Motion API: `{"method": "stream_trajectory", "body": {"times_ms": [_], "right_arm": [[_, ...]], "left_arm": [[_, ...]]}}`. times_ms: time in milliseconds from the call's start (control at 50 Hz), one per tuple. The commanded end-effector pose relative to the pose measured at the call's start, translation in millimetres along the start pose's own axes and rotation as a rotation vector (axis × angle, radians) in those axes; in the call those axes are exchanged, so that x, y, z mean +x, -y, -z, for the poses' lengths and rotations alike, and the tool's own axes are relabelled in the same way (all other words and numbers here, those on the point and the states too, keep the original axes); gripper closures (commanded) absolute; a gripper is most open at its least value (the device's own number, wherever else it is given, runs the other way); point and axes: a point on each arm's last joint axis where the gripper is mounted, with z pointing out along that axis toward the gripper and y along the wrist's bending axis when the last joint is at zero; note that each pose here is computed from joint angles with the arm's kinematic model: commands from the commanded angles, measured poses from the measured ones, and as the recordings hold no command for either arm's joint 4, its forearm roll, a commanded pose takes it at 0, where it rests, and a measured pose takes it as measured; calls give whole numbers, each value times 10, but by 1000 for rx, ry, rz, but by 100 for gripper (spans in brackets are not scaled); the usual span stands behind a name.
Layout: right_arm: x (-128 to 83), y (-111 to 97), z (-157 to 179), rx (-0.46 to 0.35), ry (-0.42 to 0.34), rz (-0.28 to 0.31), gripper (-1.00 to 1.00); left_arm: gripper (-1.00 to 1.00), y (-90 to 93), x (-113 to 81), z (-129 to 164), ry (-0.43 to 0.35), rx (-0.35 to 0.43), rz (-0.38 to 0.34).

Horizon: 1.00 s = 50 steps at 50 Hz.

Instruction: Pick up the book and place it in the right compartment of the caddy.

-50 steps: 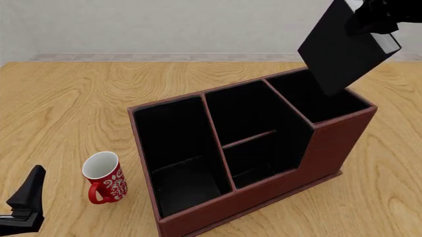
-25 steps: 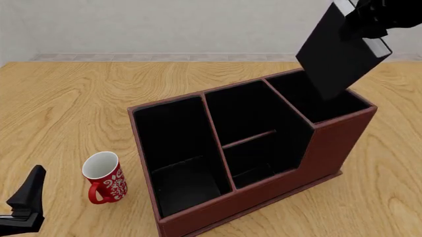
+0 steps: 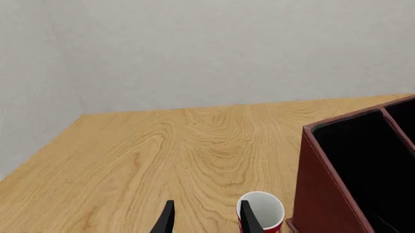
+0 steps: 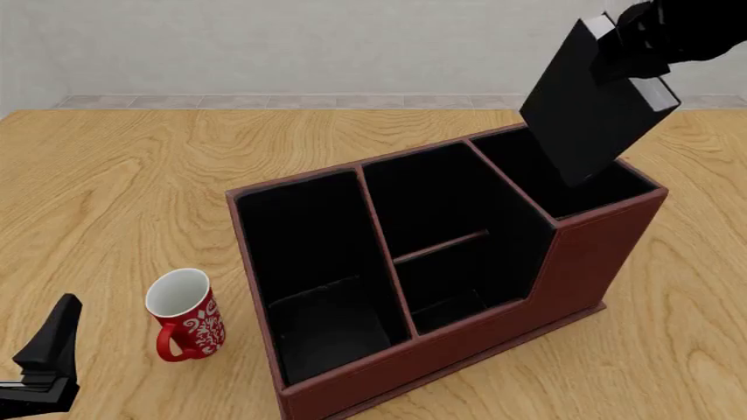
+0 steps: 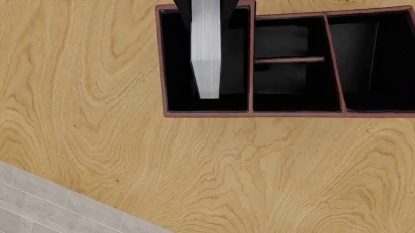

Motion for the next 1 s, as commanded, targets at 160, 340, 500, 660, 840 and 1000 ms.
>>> {"method": "stream_trajectory", "body": {"times_ms": [160, 340, 500, 660, 840, 1000], "right_arm": [[-65, 25, -33, 5, 5, -25, 100], [-43, 51, -105, 9, -18, -30, 100], [-72, 48, -179, 5, -30, -39, 100], [-107, 77, -231, 9, -34, -40, 100], [-44, 80, -358, 10, -47, -46, 100], [33, 76, -487, 11, -56, -61, 100]], "left_arm": [[-100, 1, 11, 0, -10, 1, -6], [-100, 0, 10, 0, -11, 0, -7], [-100, 0, 12, 0, -14, -1, -14], [-100, 0, 15, 0, -17, -1, -18], [-100, 0, 16, 0, -17, -1, -20], [-100, -1, 18, 0, -20, -2, -24]]}}
